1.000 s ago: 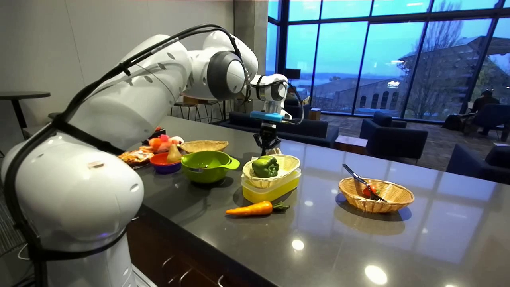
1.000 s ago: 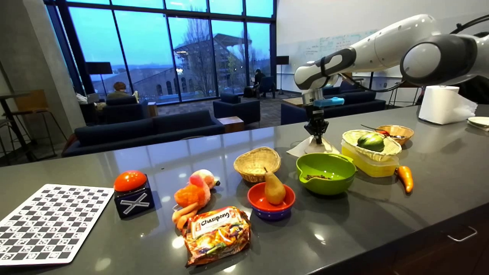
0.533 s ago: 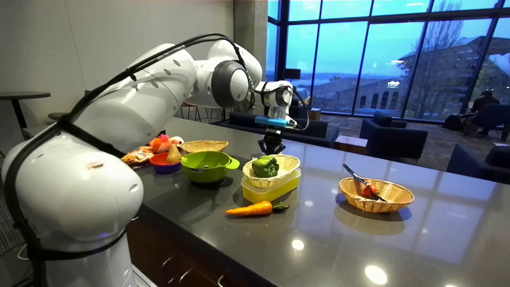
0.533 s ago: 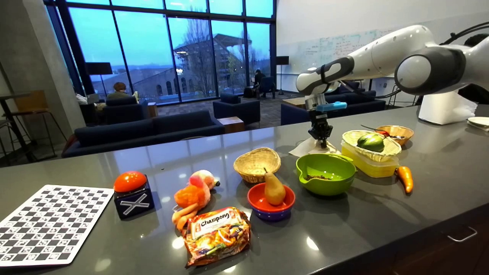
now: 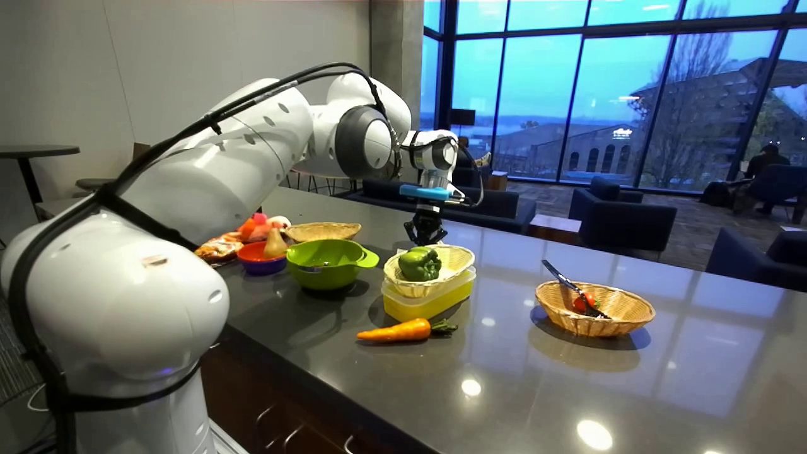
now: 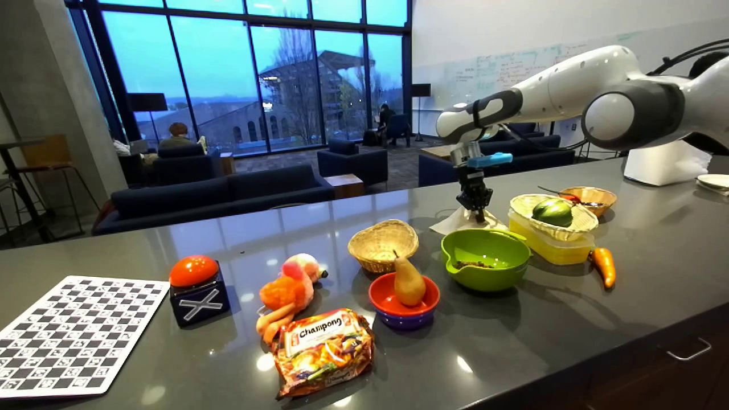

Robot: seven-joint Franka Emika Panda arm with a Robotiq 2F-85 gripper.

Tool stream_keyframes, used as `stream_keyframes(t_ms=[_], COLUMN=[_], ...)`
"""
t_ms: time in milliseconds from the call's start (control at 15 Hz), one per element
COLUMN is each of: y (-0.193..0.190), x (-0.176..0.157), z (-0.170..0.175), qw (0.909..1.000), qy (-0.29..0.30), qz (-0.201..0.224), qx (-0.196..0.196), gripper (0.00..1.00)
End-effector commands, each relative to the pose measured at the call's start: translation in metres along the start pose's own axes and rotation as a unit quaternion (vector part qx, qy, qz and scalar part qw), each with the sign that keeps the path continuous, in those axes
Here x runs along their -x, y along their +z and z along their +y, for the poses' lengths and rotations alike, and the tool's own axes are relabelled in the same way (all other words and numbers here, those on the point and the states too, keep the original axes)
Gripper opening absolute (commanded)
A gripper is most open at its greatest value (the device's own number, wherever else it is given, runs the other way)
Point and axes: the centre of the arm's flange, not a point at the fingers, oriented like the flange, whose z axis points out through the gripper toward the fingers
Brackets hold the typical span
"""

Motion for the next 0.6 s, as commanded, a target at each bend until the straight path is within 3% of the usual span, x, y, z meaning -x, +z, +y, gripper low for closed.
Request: stream_keyframes(t_ms=[0, 533], y=[-0.017, 0.014], x=[-0.011, -0.019], z=[-0.029, -0.101], qw=[0.9995, 0.9922], qy=[-0.016, -0.062], qz=[-0.002, -0.028], qx=[0.028, 0.104], gripper=[0.0, 0.0])
